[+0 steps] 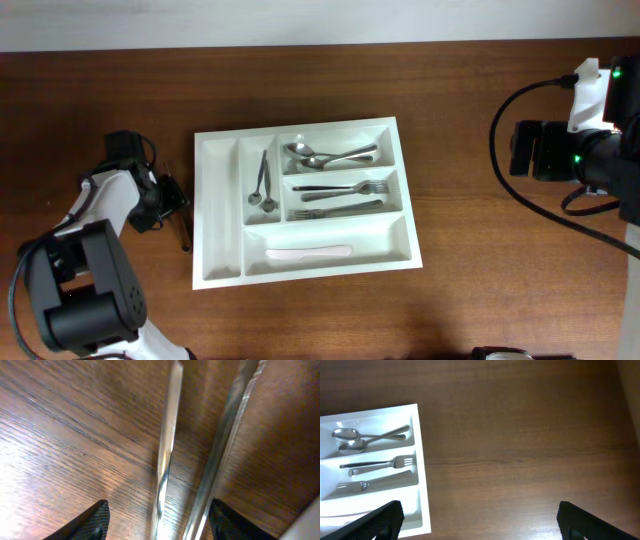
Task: Pack container
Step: 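Grasp the silver tongs with the left gripper and lift, then lower the tongs into the tray's narrow left compartment and release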
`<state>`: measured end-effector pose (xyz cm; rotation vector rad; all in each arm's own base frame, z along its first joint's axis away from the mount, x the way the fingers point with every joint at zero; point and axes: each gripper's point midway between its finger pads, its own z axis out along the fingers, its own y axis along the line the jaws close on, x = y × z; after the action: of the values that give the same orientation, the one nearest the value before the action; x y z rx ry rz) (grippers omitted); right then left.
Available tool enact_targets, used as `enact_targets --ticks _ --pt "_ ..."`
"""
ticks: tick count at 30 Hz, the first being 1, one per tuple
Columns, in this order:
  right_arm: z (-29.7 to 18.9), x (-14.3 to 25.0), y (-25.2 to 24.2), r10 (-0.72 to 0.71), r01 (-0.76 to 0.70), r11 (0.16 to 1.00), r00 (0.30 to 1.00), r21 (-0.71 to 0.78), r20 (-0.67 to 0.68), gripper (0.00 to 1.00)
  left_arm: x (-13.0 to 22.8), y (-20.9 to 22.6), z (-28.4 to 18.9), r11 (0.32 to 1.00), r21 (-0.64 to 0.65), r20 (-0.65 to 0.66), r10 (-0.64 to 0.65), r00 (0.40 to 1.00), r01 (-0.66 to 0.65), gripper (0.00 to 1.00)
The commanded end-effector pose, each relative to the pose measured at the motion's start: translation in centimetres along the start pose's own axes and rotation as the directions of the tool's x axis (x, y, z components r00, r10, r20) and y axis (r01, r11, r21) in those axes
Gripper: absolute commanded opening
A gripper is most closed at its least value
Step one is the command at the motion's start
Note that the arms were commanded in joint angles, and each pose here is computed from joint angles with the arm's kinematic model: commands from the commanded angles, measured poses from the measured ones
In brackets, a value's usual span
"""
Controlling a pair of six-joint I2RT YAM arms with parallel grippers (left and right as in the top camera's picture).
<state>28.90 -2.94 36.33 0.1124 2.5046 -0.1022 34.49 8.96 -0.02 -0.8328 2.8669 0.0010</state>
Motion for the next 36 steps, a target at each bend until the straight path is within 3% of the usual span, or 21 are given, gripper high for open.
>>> enact_targets --ticks 1,12,23,26,32,36 --pt "0.1 0.0 -0.2 0.018 -0.018 1.000 1.000 0.006 -0.002 0.99 1.2 0.7 1.6 0.999 -0.042 -0.053 0.019 0.998 -0.021 0.65" --pt "0.1 0.0 -0.2 0.018 -0.018 1.000 1.000 0.006 -0.002 0.99 1.0 0.7 0.5 0.998 -0.053 -0.085 0.033 0.996 -0.037 0.02" --pt "0.1 0.0 -0.3 0.018 -0.018 1.000 1.000 0.006 -0.002 0.99 -4.5 -1.2 -11.8 0.996 -0.019 0.024 0.092 0.995 -0.091 0.02" --pt "0.1 0.0 -0.3 0.018 -0.018 1.000 1.000 0.006 -0.002 0.99 -5.0 -3.2 -16.5 0.982 0.030 0.102 0.184 0.978 -0.188 0.02" --pt "0.1 0.0 -0.3 0.018 -0.018 1.000 1.000 0.006 -0.002 0.99 -2.4 -8.4 -19.2 0.916 0.117 0.147 0.366 0.919 -0.384 0.02" --pt "0.1 0.0 -0.3 0.018 -0.018 1.000 1.000 0.006 -0.002 0.99 -0.1 -11.1 -18.4 0.831 0.099 0.127 0.535 0.836 -0.547 0.02"
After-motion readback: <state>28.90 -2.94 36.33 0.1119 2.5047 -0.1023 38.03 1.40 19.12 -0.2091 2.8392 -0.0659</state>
